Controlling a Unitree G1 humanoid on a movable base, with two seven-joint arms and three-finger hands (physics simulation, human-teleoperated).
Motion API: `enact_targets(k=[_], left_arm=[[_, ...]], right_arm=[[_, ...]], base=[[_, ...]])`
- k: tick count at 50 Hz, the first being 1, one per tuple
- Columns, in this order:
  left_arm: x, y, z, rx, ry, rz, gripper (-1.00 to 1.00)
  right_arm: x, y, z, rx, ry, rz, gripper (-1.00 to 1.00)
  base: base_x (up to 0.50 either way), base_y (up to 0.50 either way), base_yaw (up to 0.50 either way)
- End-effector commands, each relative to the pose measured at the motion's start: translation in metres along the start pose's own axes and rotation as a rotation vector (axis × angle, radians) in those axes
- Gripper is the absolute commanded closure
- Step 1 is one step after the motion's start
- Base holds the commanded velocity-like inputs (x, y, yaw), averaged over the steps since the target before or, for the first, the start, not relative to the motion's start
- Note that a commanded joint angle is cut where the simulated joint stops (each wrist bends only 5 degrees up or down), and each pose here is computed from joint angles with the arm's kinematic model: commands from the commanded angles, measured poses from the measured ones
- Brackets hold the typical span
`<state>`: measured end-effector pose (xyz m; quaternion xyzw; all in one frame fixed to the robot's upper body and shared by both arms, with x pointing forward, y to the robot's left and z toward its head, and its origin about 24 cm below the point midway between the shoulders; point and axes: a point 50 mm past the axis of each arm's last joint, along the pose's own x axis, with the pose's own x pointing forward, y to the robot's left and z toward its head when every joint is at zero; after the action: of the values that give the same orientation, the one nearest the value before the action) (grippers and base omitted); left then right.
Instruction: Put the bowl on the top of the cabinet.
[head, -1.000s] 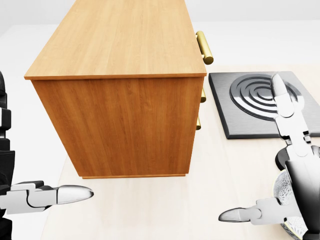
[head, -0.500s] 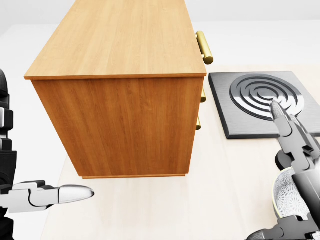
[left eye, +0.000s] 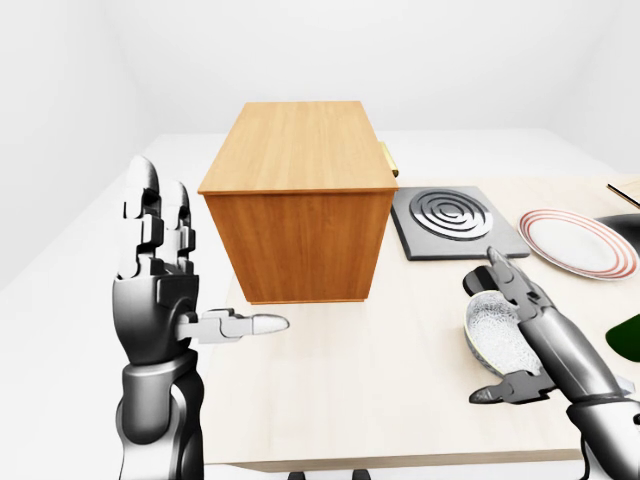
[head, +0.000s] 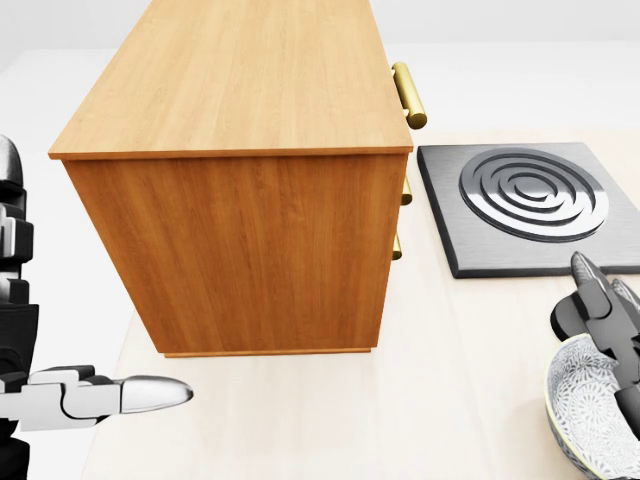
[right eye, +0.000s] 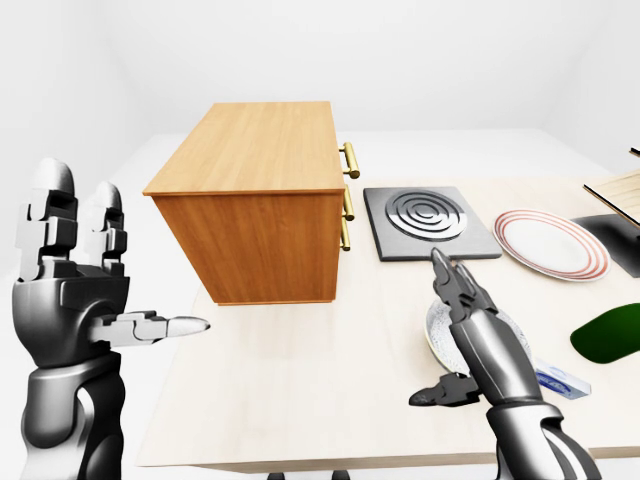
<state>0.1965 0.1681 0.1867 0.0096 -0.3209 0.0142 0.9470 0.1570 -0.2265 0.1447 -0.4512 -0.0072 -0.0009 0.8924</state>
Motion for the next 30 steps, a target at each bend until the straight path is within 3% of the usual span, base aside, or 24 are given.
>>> enact_targets(k=[1, 11, 30], left_arm=[[-0.001, -0.001, 0.000, -0.002, 0.001, -0.007, -1.00], [-0.001, -0.002, -0.001, -0.001, -0.003, -0.008, -1.00], [0.000, -0.001, -0.003, 0.001, -0.001, -0.005, -1.00]], right_arm=[[-0.009, -0.001, -0.010, -0.026, 0.046, -0.014, -1.00], [-0.013, 0.001, -0.012, -0.041, 0.065, -0.012, -1.00], [-0.015, 0.024, -0.044, 0.007, 0.213, 0.095, -1.00]], base=[[0.00, 0.00, 0.00], [0.00, 0.00, 0.00], [0.00, 0.00, 0.00]])
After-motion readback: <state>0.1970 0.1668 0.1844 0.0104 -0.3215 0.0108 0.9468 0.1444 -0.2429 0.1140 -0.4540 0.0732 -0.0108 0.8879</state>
